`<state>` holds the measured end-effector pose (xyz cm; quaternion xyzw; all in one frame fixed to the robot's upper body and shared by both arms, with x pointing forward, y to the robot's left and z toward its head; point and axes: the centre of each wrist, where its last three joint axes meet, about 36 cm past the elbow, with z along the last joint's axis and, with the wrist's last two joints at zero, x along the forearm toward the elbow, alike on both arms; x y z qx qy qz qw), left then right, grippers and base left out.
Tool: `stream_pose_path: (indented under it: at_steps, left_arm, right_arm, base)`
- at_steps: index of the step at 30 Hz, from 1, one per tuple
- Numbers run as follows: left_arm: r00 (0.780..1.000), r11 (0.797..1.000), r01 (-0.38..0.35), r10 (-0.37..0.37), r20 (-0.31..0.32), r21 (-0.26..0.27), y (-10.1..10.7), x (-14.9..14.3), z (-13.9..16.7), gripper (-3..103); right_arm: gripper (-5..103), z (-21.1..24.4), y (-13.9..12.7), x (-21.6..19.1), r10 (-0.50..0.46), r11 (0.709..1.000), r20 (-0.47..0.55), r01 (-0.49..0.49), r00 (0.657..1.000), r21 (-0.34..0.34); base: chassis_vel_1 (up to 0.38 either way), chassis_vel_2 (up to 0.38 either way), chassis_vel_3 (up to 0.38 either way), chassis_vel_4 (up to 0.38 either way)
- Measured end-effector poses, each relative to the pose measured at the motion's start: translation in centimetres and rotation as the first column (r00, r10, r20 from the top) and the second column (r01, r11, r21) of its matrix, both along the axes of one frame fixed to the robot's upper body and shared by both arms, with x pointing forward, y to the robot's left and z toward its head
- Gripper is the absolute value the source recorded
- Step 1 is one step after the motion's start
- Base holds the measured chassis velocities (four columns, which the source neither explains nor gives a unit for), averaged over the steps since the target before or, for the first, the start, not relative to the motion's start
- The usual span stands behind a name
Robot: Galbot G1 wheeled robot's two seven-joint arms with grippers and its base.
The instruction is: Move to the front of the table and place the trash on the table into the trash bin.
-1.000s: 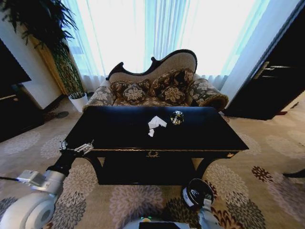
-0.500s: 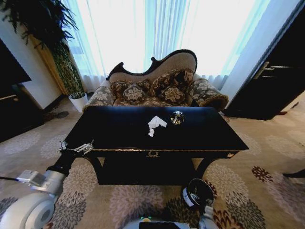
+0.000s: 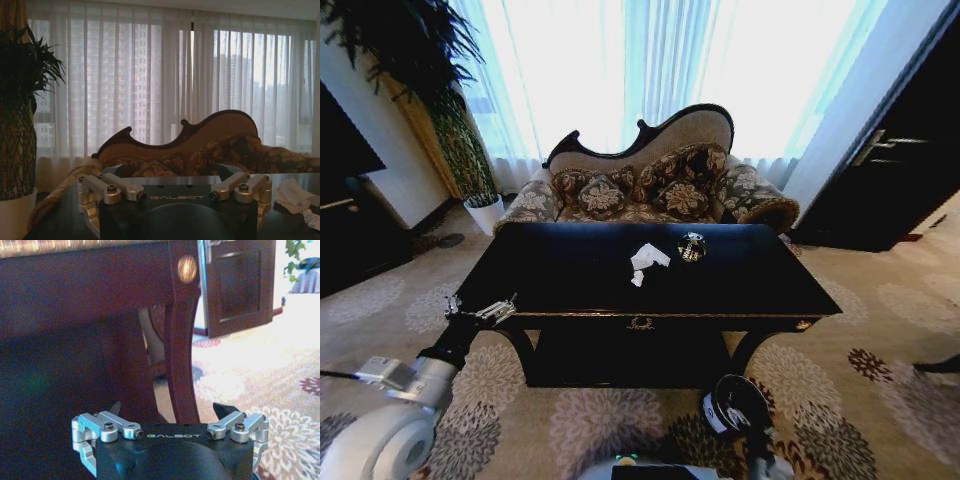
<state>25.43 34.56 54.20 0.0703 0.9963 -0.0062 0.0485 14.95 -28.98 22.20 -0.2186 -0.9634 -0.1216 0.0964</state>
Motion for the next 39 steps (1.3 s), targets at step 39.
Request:
stream_pose_path:
  at_steps: [39]
  left_arm:
    - [1.0, 1.0, 0.0, 0.0, 0.001, 0.0, 0.0, 0.0, 0.0, 100]
  right_arm:
    - [100, 17.0, -4.1, 0.4, 0.325, 0.91, 0.334, -0.196, 0.885, -0.366]
  base:
    - [0.0, 0.0, 0.0, 0.0]
